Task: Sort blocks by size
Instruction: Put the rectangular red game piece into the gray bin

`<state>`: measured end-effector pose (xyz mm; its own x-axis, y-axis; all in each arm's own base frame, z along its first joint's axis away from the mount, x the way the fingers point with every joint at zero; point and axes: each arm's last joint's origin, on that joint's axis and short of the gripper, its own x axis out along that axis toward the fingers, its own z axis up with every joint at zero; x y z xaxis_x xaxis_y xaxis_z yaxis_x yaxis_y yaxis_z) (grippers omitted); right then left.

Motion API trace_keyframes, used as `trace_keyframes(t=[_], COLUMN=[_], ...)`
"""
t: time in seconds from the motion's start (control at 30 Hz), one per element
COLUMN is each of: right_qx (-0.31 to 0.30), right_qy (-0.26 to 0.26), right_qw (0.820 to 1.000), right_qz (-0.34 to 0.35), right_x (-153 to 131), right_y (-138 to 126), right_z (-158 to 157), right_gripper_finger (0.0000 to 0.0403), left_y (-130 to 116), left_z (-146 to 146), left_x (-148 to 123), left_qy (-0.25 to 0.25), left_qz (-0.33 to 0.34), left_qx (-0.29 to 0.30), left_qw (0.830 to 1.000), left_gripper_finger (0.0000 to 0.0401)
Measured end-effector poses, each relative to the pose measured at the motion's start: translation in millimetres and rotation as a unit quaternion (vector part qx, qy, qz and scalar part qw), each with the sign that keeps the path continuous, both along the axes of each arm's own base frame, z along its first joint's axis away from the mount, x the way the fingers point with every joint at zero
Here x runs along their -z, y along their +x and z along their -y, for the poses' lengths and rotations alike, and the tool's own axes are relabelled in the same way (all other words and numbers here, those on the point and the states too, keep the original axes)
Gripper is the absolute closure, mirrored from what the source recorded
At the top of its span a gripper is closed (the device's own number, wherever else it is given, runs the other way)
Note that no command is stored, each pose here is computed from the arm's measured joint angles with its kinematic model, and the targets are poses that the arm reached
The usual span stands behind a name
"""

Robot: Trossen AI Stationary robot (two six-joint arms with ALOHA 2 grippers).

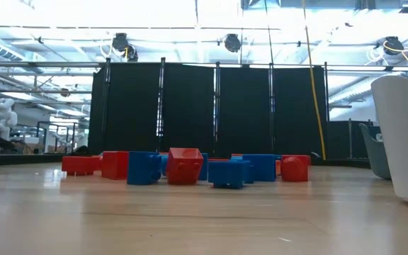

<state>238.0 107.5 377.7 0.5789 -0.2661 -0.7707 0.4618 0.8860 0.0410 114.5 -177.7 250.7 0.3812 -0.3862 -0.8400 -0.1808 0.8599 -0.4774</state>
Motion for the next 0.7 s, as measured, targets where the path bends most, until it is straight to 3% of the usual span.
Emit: trace_keyframes(t=[0.17, 0.47, 0.7], right_qx=[0.0, -0.007, -0.037], right_qy=[0.0, -0.008, -0.045], right_qw=[1.0, 1.0, 0.997], right_qz=[0.001, -0.007, -0.045], right_x=[-0.1, 3.3, 18.0], right_y=[0.2, 3.7, 19.7], right_z=[0.0, -1.8, -5.0], right_gripper_finger=[0.0236, 0.0236, 0.0236], left_y=[-10.5, -10.9, -4.5], left_z=[7.3, 10.6, 7.3], left_x=[5.9, 6.8, 6.6], left_qy=[0.009, -0.017, -0.018], left_qz=[-0.03, -0.062, -0.059], left_qx=[0.008, -0.003, -0.015], left_qw=[0.999, 0.998, 0.998], left_gripper_finger=[0.0257, 0.0154, 0.0143])
